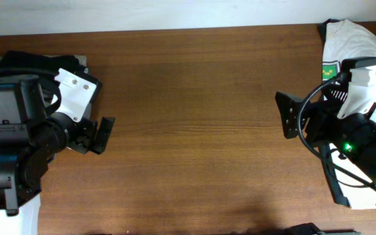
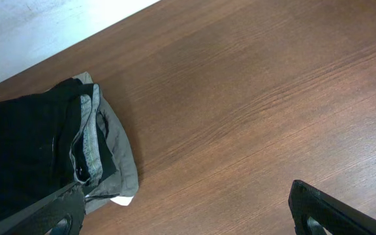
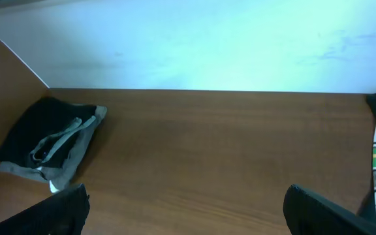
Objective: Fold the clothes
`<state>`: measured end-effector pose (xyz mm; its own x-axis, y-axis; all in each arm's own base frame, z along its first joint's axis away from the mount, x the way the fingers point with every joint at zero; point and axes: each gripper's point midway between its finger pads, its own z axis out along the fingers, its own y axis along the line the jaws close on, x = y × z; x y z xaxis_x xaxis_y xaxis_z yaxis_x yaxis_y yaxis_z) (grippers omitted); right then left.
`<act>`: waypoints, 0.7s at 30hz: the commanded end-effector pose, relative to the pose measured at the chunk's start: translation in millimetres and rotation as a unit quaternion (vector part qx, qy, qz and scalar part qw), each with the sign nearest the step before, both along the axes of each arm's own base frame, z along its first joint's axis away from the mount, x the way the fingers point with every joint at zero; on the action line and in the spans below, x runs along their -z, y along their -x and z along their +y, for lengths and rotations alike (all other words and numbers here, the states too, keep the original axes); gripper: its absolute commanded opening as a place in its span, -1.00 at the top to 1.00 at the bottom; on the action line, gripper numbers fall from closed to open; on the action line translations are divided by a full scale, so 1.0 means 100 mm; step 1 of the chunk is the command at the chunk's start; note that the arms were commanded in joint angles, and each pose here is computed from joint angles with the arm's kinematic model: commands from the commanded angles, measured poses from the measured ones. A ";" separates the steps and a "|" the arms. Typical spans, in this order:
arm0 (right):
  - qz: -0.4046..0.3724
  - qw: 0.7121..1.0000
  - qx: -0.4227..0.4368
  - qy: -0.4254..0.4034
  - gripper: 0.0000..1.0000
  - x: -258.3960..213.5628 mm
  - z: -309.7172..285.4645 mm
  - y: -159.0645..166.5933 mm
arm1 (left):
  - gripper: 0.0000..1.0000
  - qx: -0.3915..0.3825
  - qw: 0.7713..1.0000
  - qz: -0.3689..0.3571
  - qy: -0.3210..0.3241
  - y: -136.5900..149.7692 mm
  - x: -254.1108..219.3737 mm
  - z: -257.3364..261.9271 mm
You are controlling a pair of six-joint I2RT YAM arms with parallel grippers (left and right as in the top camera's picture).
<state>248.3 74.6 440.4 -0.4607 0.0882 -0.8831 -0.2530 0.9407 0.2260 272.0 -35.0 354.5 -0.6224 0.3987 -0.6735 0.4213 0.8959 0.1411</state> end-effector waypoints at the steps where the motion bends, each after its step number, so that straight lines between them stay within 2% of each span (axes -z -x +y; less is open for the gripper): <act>1: 0.006 1.000 -0.003 0.007 -0.97 0.03 0.00 0.02 | -0.99 0.005 1.000 0.004 -0.009 0.01 0.03 0.00; 4: -0.008 1.000 0.015 0.026 -0.97 -0.01 -0.10 0.06 | -0.99 0.005 1.000 0.004 -0.009 0.01 0.03 0.00; 6: -0.072 0.995 0.017 0.069 -0.97 -0.22 -0.23 0.39 | -0.99 0.005 1.000 0.004 -0.009 0.01 0.03 0.00; 10: -0.112 0.978 0.143 0.105 -0.97 -0.02 -0.74 0.48 | -0.98 0.005 1.000 0.004 -0.009 0.01 0.03 0.00; 12: -0.130 0.974 0.157 0.097 -0.97 0.48 -0.80 0.43 | -0.99 0.005 1.000 0.004 -0.009 0.01 0.03 0.00; 18: -0.149 0.978 0.121 0.077 -0.97 2.17 -0.67 0.47 | -0.98 0.005 1.000 0.004 -0.009 0.01 0.03 0.00; 21: -0.113 0.985 0.104 0.074 -0.97 2.58 -0.62 0.35 | -0.99 0.005 1.000 0.005 -0.009 0.01 0.04 0.00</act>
<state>208.2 8.8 199.5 -0.2183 0.0246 -0.9756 -0.0561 0.9977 0.0378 271.2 -33.6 351.7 -0.6320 0.3994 -0.6641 0.4178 0.8974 0.1421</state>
